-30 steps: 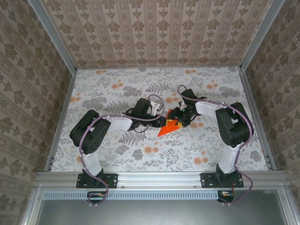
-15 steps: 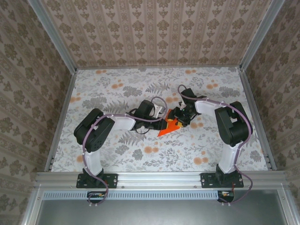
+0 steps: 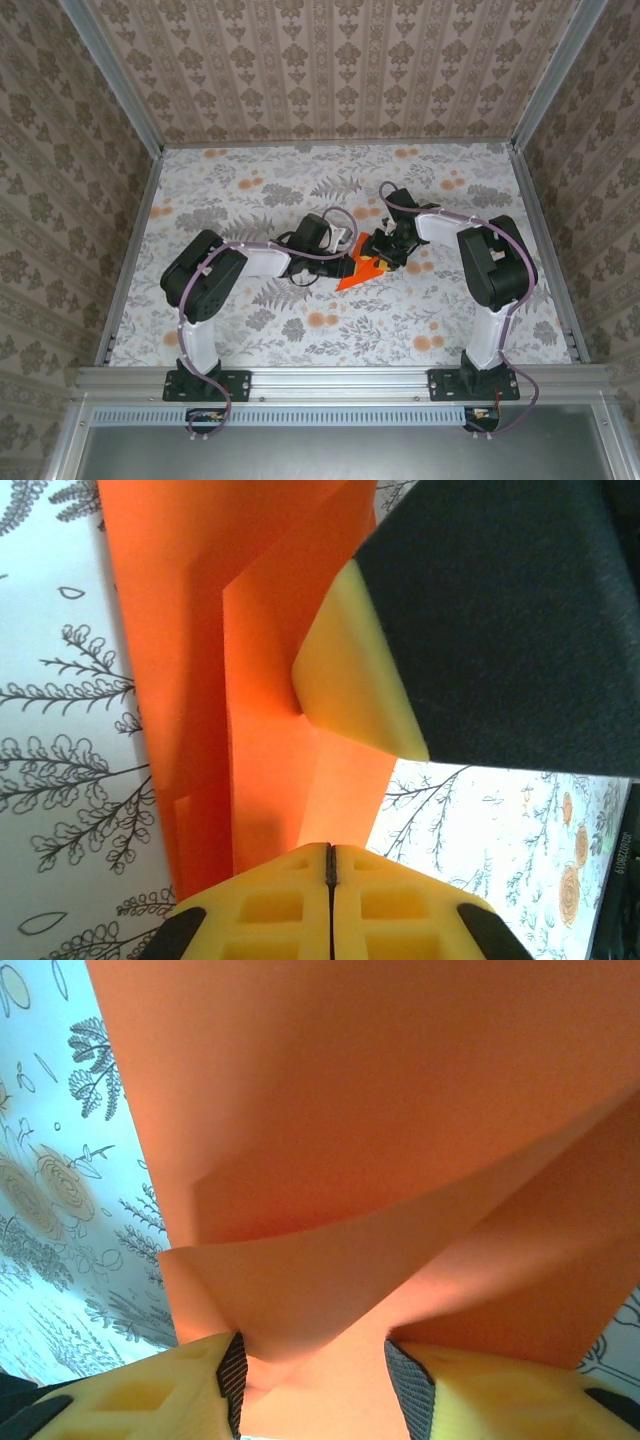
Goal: Fold a paper plane with a square sheet of paper (pick it up from the middle)
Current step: Fourth fold the wing at the center of the table.
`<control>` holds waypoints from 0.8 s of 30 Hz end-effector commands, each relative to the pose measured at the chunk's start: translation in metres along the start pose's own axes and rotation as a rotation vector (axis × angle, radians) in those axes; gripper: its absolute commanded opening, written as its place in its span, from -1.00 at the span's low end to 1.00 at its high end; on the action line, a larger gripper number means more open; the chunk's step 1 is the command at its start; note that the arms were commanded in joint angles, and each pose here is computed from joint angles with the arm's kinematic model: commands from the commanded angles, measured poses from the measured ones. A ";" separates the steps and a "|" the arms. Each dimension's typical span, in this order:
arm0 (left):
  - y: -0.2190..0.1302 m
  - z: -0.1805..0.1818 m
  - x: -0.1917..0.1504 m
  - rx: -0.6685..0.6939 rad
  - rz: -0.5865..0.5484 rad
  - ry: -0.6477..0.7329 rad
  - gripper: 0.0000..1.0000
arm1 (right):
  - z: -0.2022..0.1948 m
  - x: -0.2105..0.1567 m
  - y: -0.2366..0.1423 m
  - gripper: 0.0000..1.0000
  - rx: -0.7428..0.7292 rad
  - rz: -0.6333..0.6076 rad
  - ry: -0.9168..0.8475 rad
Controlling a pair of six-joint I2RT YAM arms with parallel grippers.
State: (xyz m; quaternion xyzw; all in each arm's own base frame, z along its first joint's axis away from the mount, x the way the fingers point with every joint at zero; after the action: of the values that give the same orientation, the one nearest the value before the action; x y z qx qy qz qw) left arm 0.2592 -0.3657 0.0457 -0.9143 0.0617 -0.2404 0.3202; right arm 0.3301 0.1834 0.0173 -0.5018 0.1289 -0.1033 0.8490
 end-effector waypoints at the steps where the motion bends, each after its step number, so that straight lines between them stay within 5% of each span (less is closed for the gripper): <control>1: 0.004 0.004 -0.001 0.015 0.011 0.007 -0.88 | -0.105 -0.035 0.037 -0.05 -0.401 0.113 0.105; 24: 0.004 0.019 -0.014 0.065 0.022 -0.014 -0.96 | -0.122 -0.036 0.039 0.03 -0.519 0.114 0.126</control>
State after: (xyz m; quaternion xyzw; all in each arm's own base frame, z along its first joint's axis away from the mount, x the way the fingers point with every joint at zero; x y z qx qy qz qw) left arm 0.2618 -0.3616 0.0398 -0.9096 0.0527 -0.2402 0.3350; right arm 0.3306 0.1839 0.0153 -0.5230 0.1364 -0.0971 0.8358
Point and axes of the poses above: each hand's point on the last joint's axis, 136 mm out from that joint toward the fingers, its own y axis out along the fingers, its own z axis along the line the jaws close on, x = y × z, the point moved 1 cm from there along -y, back along the fingers
